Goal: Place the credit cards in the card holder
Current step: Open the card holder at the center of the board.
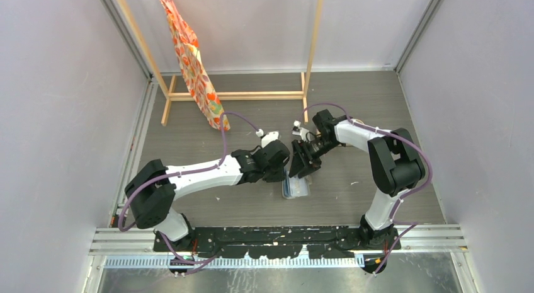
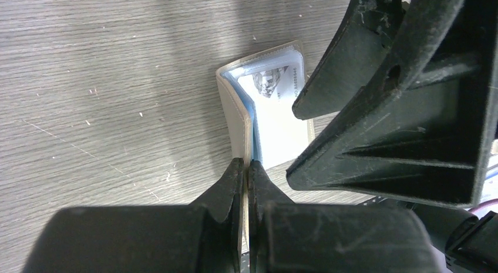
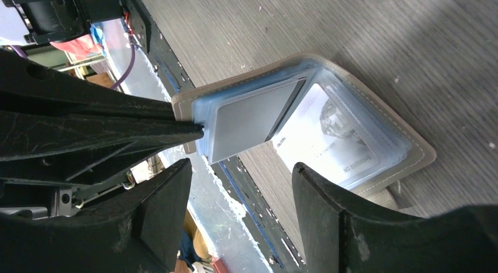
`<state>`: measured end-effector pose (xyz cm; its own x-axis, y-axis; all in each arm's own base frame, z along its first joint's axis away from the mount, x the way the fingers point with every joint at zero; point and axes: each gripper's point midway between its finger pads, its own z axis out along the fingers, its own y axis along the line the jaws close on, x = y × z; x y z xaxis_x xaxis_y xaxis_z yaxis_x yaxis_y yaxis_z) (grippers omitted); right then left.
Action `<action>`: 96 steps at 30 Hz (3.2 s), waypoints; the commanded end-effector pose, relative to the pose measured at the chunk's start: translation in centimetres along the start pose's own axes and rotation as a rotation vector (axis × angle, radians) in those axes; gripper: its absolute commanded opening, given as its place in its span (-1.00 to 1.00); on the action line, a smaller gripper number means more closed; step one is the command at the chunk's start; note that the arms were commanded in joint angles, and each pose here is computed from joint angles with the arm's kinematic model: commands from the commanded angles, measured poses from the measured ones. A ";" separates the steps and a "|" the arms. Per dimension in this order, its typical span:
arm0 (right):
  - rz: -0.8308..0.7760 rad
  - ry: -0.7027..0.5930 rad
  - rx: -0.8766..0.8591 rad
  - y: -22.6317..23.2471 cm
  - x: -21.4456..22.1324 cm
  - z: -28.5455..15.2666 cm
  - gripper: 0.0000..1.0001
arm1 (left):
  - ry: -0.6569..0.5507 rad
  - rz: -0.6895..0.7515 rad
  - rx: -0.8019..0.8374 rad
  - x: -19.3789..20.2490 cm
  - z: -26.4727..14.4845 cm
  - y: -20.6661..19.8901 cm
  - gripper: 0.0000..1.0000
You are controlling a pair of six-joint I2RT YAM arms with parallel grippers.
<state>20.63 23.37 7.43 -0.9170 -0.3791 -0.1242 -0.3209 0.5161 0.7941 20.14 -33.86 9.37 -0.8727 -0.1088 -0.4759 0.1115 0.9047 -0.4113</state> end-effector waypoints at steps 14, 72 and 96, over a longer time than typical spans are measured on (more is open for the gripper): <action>0.026 -0.013 0.045 -1.1 -0.8 0.3 0.35 | -0.032 -0.058 0.119 -1.4 -0.1 -3.2 -0.99; 0.145 -0.009 0.038 -3.5 -1.0 -0.1 0.00 | -0.034 -0.036 0.056 0.4 -0.9 1.5 -0.99; 0.135 0.010 0.096 -4.2 -0.7 0.3 -0.09 | -0.151 0.002 0.137 -0.6 -5.6 4.3 0.16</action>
<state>21.73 21.81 3.60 -0.9559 -0.2896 0.0489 -0.1474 0.6170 0.7730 17.85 -28.62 7.37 -0.8557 -0.1630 -0.4911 0.1174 0.8632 -0.4911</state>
